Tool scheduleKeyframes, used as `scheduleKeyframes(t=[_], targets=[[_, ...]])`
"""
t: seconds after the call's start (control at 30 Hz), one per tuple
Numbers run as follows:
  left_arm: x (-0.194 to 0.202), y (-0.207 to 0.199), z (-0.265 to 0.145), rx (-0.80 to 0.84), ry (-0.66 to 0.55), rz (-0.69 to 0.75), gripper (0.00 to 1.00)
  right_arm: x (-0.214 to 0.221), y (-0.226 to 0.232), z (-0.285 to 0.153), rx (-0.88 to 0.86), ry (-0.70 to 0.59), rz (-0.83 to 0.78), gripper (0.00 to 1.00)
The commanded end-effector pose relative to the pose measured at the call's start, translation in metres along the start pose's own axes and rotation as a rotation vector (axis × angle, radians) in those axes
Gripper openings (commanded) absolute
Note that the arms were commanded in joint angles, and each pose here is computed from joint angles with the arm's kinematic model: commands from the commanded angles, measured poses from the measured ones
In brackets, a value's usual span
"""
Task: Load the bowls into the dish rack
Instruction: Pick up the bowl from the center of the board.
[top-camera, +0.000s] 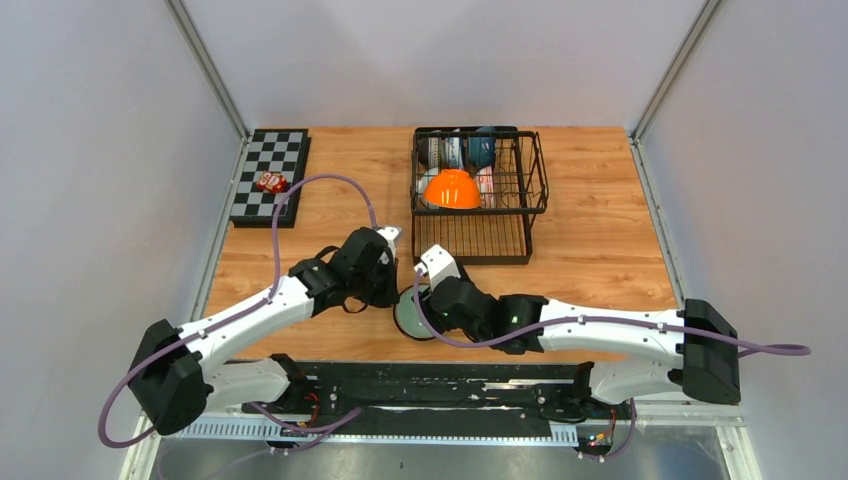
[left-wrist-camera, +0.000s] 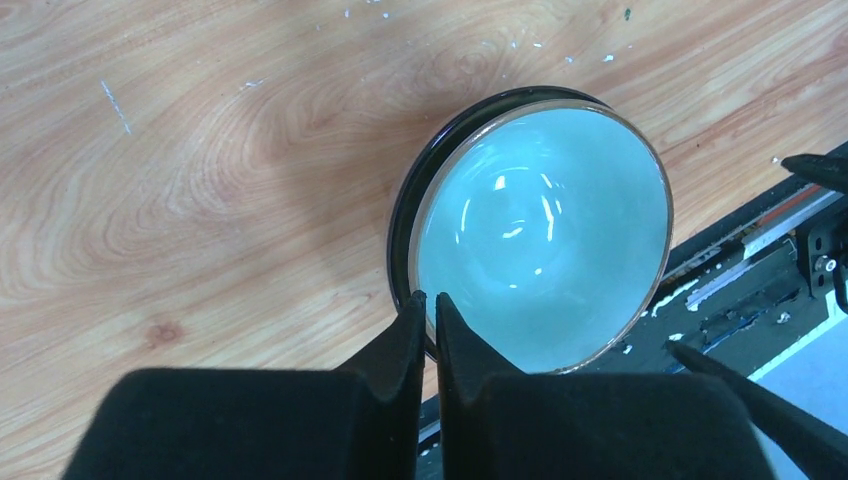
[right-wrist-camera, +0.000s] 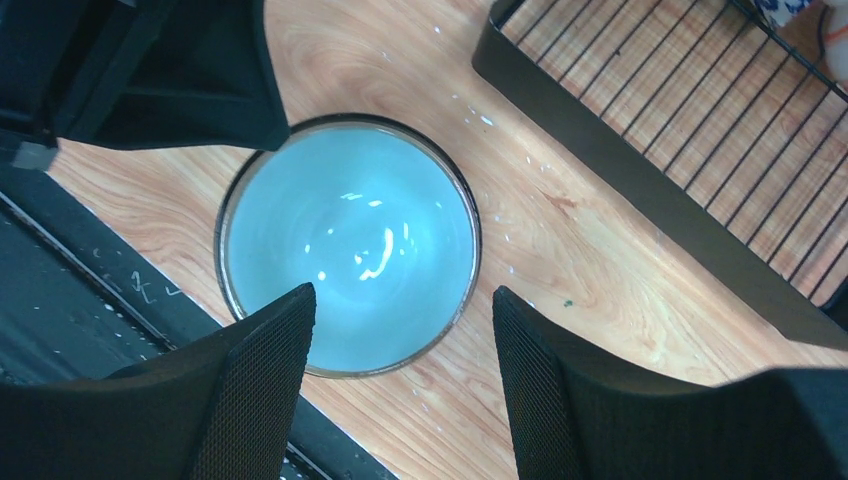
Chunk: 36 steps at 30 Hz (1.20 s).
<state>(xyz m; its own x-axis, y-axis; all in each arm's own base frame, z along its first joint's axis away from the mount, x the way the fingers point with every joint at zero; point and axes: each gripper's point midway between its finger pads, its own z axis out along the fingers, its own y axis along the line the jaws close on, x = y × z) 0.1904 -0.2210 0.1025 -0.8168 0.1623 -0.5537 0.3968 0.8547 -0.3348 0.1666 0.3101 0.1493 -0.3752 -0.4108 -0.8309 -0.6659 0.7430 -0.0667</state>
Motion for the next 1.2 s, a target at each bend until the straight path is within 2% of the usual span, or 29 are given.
scheduleKeyframes(t=[0.0, 0.23, 0.4, 0.7, 1.17], targets=[[0.004, -0.006, 0.006, 0.021, 0.016, 0.013, 0.06, 0.016, -0.019, -0.003, 0.073, 0.033, 0.020, 0.68], [0.009, 0.000, 0.010, -0.011, 0.031, 0.020, 0.01, 0.023, -0.026, -0.002, 0.100, 0.046, 0.037, 0.70], [0.010, 0.005, 0.011, -0.042, 0.028, 0.024, 0.01, 0.026, -0.028, -0.001, 0.106, 0.054, 0.056, 0.73], [0.011, 0.009, 0.012, -0.064, 0.032, 0.037, 0.06, 0.028, -0.030, 0.000, 0.108, 0.060, 0.064, 0.73], [0.021, 0.007, 0.023, -0.060, 0.063, 0.045, 0.03, 0.040, -0.034, 0.006, 0.115, 0.097, 0.113, 0.71]])
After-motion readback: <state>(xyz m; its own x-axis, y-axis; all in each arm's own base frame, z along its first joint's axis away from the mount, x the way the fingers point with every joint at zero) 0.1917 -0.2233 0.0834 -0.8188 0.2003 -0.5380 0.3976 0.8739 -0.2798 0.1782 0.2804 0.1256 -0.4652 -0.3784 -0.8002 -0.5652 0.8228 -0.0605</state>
